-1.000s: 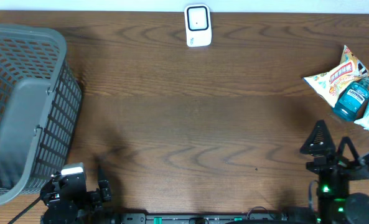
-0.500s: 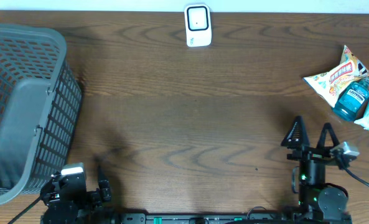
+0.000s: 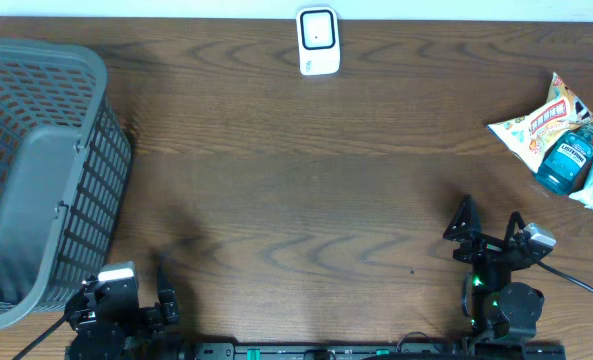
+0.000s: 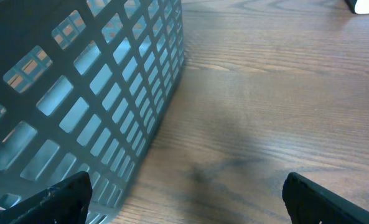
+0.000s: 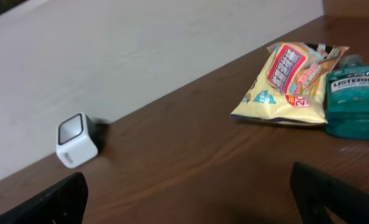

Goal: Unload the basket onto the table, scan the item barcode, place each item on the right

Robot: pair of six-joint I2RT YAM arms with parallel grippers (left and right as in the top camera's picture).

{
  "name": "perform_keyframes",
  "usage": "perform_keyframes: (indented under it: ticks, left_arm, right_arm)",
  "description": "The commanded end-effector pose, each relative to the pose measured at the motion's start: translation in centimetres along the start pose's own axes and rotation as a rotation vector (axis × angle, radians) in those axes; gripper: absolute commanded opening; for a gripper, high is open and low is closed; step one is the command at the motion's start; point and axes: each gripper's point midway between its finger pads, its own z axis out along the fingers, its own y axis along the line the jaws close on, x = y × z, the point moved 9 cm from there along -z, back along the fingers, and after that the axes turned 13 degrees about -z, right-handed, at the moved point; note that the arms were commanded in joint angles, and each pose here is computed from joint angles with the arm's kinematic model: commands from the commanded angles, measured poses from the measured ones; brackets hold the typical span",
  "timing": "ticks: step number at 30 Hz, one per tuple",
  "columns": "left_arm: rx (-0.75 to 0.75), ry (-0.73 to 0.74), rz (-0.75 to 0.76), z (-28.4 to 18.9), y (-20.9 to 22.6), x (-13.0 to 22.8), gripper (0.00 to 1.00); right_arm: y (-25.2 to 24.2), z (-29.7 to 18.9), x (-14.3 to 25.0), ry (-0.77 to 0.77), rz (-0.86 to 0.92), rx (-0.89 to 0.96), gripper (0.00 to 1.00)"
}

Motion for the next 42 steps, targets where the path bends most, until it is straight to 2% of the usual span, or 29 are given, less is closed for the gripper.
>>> perform_keyframes:
  ticks: [1,28,42]
  left_arm:
    - [-0.014,-0.007,0.011,-0.11,0.13,-0.11,0.98]
    - [-0.014,-0.007,0.012,-0.11,0.13,-0.11,0.98]
    - [0.001,-0.003,0.021,-0.01,0.02,-0.04,0.98]
  right_arm:
    - [-0.04,-0.03,0.02,-0.003,-0.053,0.007,0.99]
    - [-0.07,-0.02,0.02,-0.002,-0.053,0.008,0.99]
    - [-0.61,-0.04,-0.19,-0.019,-0.087,0.075,0.99]
